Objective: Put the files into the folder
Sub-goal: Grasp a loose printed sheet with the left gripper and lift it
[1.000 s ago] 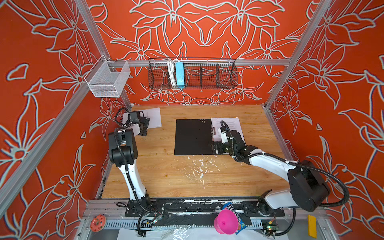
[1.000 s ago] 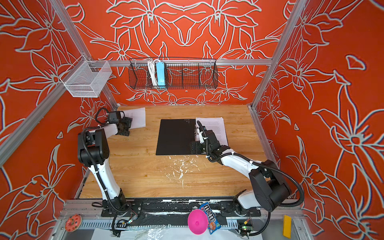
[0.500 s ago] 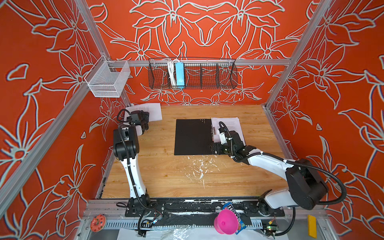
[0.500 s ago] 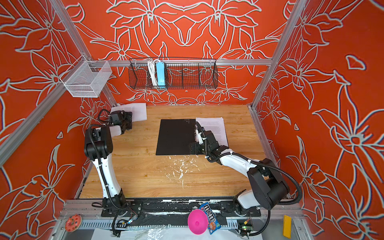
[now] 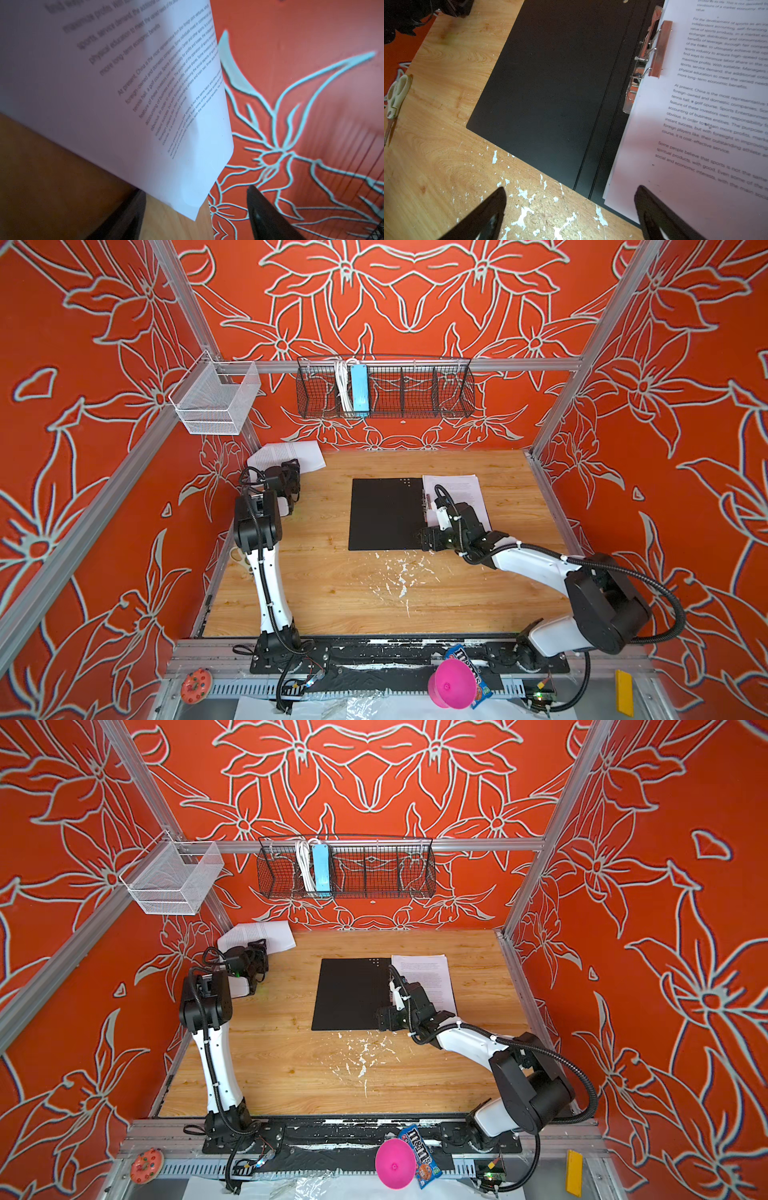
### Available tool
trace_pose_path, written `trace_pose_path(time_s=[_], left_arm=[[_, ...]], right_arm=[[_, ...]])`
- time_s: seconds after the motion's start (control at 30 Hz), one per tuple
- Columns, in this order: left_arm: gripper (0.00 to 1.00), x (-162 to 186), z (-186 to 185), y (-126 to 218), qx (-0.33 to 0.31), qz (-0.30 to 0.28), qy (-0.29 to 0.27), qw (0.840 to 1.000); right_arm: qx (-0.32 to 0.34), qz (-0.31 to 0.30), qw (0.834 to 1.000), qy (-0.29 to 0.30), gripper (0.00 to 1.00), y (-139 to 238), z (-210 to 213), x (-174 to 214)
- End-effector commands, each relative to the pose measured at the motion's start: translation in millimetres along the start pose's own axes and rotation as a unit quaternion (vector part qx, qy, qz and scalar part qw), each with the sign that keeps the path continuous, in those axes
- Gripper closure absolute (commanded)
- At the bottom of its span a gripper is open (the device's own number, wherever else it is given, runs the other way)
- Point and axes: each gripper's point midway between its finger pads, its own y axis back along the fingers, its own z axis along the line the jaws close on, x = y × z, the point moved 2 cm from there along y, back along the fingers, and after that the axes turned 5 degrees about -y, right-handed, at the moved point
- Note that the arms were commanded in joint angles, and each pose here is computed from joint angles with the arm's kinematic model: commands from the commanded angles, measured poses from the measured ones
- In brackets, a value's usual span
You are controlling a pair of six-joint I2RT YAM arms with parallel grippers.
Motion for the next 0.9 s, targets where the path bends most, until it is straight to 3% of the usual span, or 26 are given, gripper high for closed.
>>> trace_pose_path(time_s=[0.0, 0.4, 0.57, 0.77, 0.87], left_arm=[[0.23, 1.2, -0.8, -7.4, 0.021, 0.013, -0.003, 1.0], [0.23, -5.1, -33.7, -5.6, 0.068, 0.011, -0.011, 0.998], [0.23, -11.4, -31.3, -4.1, 0.034, 0.005, -0.011, 0.999], [0.43, -20.9, -0.8, 9.7, -0.01, -0.014, 0.033, 0.999], [0.44, -24.8, 6.8, 18.2, -0.022, -0.016, 0.038, 0.999]], right_arm=[[-0.014, -0.008, 1.0, 0.008, 0.02, -1.1, 9.6, -7.3], [-0.02, -0.002, 1.0, 0.01, 0.02, -3.8, 12.7, -5.7], [-0.023, 0.003, 1.0, 0.011, 0.02, -5.7, 14.3, -4.0], [-0.021, 0.005, 1.0, 0.01, 0.03, -6.2, 14.0, -3.4], [-0.021, 0.006, 1.0, 0.008, 0.02, -6.7, 14.4, -3.3]])
